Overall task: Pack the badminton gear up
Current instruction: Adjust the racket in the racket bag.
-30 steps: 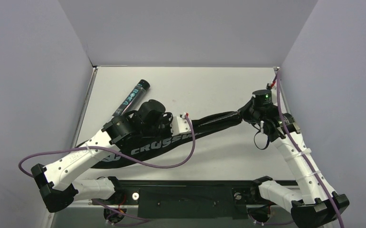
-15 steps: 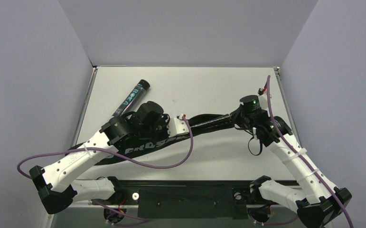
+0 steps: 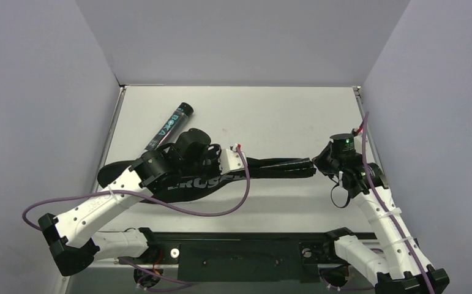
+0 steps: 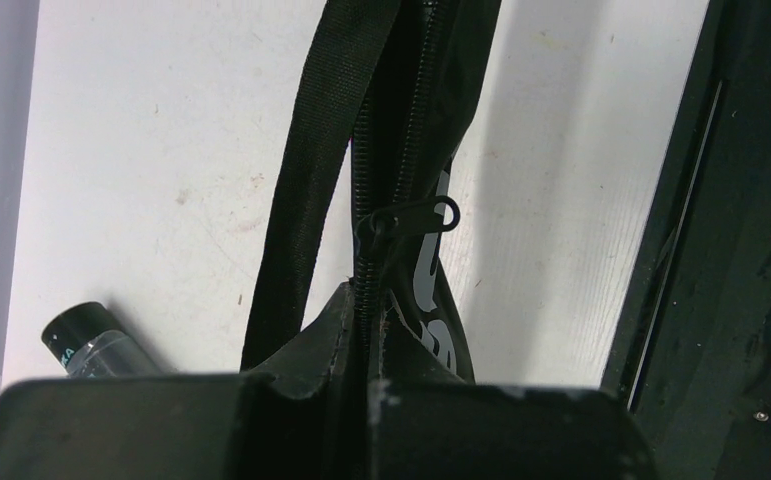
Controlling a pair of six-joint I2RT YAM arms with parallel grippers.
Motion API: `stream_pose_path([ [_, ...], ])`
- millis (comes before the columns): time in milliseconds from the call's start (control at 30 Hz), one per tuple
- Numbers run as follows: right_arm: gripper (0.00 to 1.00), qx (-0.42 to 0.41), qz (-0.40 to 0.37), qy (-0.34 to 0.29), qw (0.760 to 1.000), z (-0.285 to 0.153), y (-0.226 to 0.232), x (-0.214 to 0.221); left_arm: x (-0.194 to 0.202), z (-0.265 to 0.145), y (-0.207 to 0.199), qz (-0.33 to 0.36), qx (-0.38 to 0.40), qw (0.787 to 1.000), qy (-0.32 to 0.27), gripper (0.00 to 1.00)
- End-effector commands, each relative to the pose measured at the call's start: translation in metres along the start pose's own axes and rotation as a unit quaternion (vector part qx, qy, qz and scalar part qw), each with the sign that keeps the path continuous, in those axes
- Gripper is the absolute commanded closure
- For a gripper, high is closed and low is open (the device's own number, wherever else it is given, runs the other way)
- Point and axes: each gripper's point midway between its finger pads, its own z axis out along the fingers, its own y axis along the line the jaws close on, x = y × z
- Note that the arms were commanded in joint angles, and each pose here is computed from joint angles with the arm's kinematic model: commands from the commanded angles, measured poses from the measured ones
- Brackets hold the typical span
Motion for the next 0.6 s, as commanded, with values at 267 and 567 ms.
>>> stream_pose_path([
  [267, 1.0, -0.012, -0.015, -0.073, 0.997, -0.05, 0.013, -0.052, -0.053, -0.018, 0.022, 0.006, -0.04, 0.994, -0.104, 1.0],
  [567, 1.0, 0.001, -0.026, -0.114, 0.993, -0.066, 0.013, -0.074, -0.051, -0.017, 0.02, 0.006, -0.037, 0.994, -0.102, 1.0],
])
